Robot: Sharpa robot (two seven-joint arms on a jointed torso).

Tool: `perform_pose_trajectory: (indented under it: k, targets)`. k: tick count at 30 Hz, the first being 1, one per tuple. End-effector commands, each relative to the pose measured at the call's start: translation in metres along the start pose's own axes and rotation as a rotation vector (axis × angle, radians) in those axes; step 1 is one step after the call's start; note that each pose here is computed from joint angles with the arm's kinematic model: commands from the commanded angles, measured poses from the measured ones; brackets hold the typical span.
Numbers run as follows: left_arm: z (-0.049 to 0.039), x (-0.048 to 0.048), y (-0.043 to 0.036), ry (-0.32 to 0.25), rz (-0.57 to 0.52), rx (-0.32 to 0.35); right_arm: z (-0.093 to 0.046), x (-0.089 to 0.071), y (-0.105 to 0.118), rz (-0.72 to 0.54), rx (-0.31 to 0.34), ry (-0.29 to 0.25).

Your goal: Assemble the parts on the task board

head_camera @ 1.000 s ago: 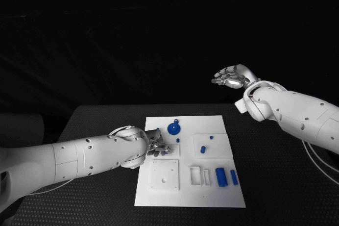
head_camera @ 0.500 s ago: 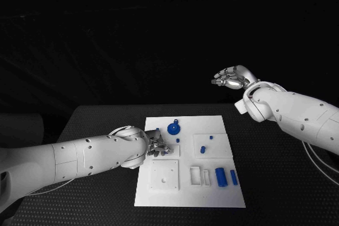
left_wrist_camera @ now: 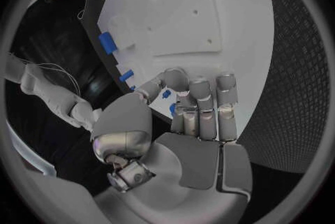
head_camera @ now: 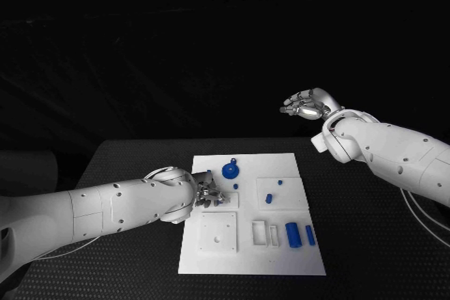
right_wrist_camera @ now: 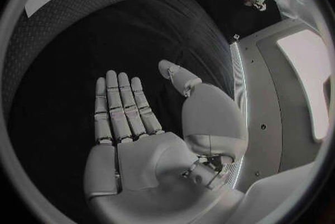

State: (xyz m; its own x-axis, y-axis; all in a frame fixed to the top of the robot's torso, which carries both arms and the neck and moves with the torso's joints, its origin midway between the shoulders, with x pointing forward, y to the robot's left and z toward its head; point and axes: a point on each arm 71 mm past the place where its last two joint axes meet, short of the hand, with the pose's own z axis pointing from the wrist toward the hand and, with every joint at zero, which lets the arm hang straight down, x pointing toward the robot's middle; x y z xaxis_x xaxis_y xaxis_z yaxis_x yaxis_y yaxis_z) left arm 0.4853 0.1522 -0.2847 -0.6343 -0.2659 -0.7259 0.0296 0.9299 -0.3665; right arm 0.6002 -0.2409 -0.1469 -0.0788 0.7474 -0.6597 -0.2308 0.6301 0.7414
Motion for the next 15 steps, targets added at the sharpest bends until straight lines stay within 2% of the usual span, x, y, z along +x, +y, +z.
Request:
perform_pose_trajectory:
  k: [1, 15]
  targets:
    - [0.0007, 0.0009, -0.0018, 0.003, -0.012, 0.011, -0.0002, 0.0015, 0.0002, -0.002, -0.006, 0.015]
    - [0.0017, -0.0004, -0.0005, 0.003, -0.026, 0.006, -0.0007, 0.0034, -0.0010, 0.000, -0.004, 0.018]
